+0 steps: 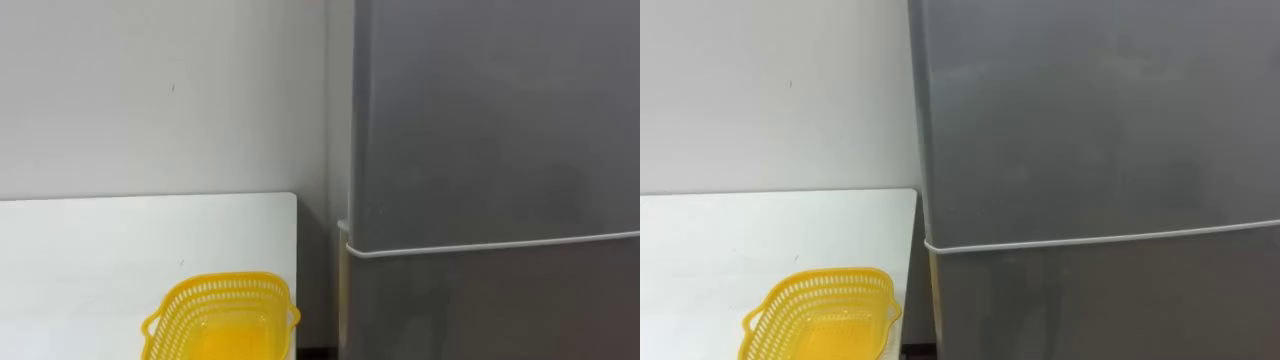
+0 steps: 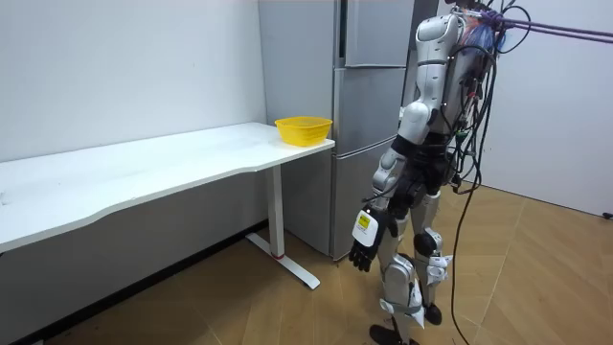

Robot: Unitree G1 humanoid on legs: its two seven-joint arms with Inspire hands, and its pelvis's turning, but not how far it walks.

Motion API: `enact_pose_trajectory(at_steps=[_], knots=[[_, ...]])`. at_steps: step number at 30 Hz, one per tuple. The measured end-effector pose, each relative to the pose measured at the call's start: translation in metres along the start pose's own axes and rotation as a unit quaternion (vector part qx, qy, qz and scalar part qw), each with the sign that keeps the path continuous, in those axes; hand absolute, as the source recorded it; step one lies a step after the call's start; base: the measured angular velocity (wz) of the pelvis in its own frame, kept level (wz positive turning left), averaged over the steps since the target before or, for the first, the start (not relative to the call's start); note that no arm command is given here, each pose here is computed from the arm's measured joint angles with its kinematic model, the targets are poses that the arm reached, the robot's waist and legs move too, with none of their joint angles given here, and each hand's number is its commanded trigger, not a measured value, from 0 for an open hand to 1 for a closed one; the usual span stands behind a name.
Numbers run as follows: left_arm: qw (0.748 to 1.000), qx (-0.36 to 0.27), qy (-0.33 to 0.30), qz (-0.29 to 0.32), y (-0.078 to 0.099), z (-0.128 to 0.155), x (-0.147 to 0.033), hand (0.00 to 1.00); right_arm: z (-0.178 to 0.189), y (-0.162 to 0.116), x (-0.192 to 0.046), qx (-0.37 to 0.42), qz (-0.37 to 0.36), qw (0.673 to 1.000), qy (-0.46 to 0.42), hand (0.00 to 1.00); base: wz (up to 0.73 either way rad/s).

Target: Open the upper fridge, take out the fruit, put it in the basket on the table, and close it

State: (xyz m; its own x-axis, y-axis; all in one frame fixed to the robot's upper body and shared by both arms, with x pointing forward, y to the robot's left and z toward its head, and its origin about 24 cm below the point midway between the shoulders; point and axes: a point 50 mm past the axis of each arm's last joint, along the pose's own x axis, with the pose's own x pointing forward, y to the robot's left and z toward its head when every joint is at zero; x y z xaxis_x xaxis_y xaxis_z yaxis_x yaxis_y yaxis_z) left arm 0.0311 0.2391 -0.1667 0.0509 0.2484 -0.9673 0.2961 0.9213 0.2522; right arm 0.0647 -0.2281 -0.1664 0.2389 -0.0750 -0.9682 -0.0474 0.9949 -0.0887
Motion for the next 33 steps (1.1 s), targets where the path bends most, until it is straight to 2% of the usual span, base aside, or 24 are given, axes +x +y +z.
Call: enact_pose_trajectory(at_steps=[11, 16, 22, 24, 31, 33], knots=[[1.000, -0.003, 0.012, 0.021, -0.002, -0.012, 0.000, 0.00, -0.002, -0.002, -0.001, 0.011, -0.017, 1.000, -0.004, 0.00, -0.03], [0.998, -0.047, 0.003, 0.033, -0.002, -0.012, 0.000, 0.00, -0.002, -0.003, -0.001, 0.007, -0.026, 1.000, -0.005, 0.00, 0.00], [0.986, -0.161, 0.005, 0.042, 0.002, -0.016, 0.000, 0.00, -0.010, -0.004, -0.001, 0.022, -0.030, 0.999, 0.003, 0.00, 0.00], [0.974, -0.224, 0.004, 0.043, 0.001, -0.018, 0.000, 0.00, -0.012, -0.004, -0.002, 0.033, -0.031, 0.999, 0.004, 0.00, 0.00], [0.935, -0.351, -0.009, 0.055, 0.002, -0.014, 0.000, 0.00, -0.012, -0.003, -0.002, 0.053, -0.030, 0.998, 0.001, 0.00, 0.00], [0.910, -0.412, -0.009, 0.051, 0.002, -0.013, 0.001, 0.00, -0.013, -0.004, -0.002, 0.052, -0.032, 0.998, 0.000, 0.00, 0.00]])
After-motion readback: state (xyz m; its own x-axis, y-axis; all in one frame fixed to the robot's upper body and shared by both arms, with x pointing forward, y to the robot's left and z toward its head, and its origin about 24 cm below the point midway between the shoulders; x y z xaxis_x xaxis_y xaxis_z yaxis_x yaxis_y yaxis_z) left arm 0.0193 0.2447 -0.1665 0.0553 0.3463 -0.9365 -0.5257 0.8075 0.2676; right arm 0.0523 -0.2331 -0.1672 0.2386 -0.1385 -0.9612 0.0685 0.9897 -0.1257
